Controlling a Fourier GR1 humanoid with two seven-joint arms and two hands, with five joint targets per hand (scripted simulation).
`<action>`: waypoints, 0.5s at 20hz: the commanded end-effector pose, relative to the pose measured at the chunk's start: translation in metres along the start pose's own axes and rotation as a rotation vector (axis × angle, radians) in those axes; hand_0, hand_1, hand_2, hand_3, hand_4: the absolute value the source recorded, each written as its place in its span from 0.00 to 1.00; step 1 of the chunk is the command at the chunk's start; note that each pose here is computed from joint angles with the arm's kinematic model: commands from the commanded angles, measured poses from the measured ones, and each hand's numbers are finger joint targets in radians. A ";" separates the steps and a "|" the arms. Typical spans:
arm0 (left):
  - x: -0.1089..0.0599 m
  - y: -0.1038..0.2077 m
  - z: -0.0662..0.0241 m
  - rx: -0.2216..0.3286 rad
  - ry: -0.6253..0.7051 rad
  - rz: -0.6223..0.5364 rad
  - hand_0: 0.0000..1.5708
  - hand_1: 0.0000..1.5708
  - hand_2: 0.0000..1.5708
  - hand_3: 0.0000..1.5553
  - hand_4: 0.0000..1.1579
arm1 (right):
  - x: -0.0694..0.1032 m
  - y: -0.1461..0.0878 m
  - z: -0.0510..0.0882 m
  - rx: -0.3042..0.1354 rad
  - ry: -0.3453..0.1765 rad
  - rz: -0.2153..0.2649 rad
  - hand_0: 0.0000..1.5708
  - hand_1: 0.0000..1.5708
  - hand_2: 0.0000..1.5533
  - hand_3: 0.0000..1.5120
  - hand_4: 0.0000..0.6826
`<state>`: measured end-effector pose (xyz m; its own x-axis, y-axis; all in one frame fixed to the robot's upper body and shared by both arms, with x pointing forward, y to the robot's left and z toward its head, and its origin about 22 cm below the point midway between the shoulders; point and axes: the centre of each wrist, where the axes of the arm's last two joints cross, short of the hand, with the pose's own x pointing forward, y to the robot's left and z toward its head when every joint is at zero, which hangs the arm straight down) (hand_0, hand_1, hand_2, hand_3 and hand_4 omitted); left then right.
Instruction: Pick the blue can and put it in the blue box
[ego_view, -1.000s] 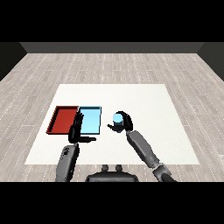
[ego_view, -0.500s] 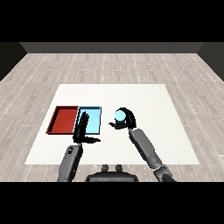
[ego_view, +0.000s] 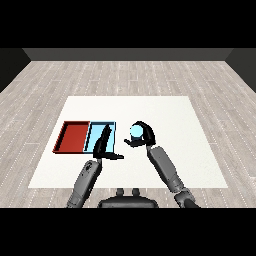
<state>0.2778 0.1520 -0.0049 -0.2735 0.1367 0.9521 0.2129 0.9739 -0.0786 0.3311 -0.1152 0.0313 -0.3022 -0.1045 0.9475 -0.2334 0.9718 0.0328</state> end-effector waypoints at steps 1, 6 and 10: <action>-0.022 0.008 0.0036 -0.009 0.015 0.002 0.00 0.00 0.00 0.00 0.00 | 0.012 -0.020 0.003 0.001 -0.016 -0.004 0.91 0.91 0.93 0.93 0.98; -0.019 -0.023 -0.0152 -0.022 0.065 0.008 0.00 0.00 0.00 0.00 0.00 | 0.001 -0.010 -0.003 0.016 -0.021 -0.020 0.90 0.90 0.93 0.94 0.97; -0.027 -0.026 -0.0022 -0.039 0.095 0.010 0.00 0.00 0.00 0.00 0.00 | -0.004 0.017 0.004 0.062 -0.034 0.004 0.90 0.90 0.93 0.93 0.97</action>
<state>0.2847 0.1282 -0.0232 -0.2134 0.1246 0.9690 0.2359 0.9691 -0.0727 0.3271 -0.1106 0.0324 -0.3178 -0.1116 0.9416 -0.2667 0.9635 0.0242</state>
